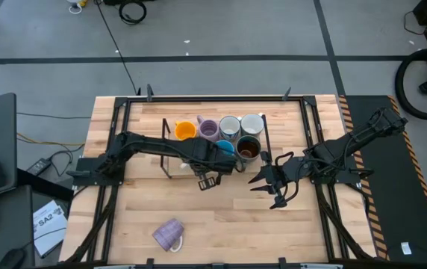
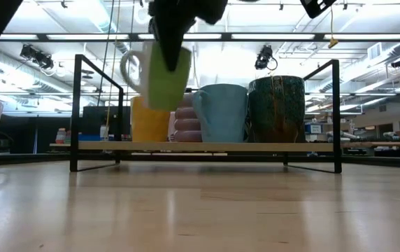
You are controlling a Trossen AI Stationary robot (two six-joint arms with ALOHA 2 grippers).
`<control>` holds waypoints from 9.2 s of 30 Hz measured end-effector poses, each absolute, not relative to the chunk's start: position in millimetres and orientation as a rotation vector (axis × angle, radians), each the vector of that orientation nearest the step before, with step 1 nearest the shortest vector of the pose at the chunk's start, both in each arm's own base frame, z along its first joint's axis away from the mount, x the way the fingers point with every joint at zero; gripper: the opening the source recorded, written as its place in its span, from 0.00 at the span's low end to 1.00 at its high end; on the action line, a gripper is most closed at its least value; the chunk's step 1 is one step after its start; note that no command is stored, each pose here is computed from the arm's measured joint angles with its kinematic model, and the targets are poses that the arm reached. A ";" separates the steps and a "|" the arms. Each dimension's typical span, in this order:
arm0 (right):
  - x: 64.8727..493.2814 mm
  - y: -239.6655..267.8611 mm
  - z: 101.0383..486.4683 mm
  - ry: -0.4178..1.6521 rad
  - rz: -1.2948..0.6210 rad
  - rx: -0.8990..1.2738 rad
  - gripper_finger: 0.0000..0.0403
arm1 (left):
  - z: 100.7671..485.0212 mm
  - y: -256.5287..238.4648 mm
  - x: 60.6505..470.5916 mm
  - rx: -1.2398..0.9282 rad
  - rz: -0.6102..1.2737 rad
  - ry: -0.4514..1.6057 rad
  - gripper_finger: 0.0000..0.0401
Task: Place coffee mugs
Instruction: Put the green mug on the shelf, then put the purple mug on the shelf
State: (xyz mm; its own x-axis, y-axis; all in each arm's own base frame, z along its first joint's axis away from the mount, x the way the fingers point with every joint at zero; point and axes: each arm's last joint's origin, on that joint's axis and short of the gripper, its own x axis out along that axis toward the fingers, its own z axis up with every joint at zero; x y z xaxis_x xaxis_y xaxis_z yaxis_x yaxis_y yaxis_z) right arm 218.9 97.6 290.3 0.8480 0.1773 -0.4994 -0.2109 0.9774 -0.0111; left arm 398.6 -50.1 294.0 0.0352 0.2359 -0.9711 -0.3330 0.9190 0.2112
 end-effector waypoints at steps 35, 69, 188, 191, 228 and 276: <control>219.0 97.8 290.6 0.515 0.209 -0.079 0.28 | 271.2 -17.4 417.9 -0.196 0.387 1.384 0.07; 219.1 97.8 290.8 0.512 0.210 -0.082 0.28 | 258.4 -16.9 426.6 -0.247 0.433 1.370 0.10; 218.0 102.0 291.1 0.526 0.359 -0.046 0.28 | 204.0 -352.4 228.1 -0.239 0.648 1.581 0.54; 218.0 102.1 291.1 0.526 0.359 -0.046 0.28 | 210.2 -347.7 232.4 -0.276 0.645 1.612 0.53; 217.9 102.2 291.1 0.526 0.363 -0.046 0.28 | 226.4 -345.5 227.9 -0.184 0.569 1.441 0.46; 218.6 102.5 292.2 0.513 0.364 -0.042 0.28 | 208.3 -336.3 252.0 0.288 0.383 1.314 0.46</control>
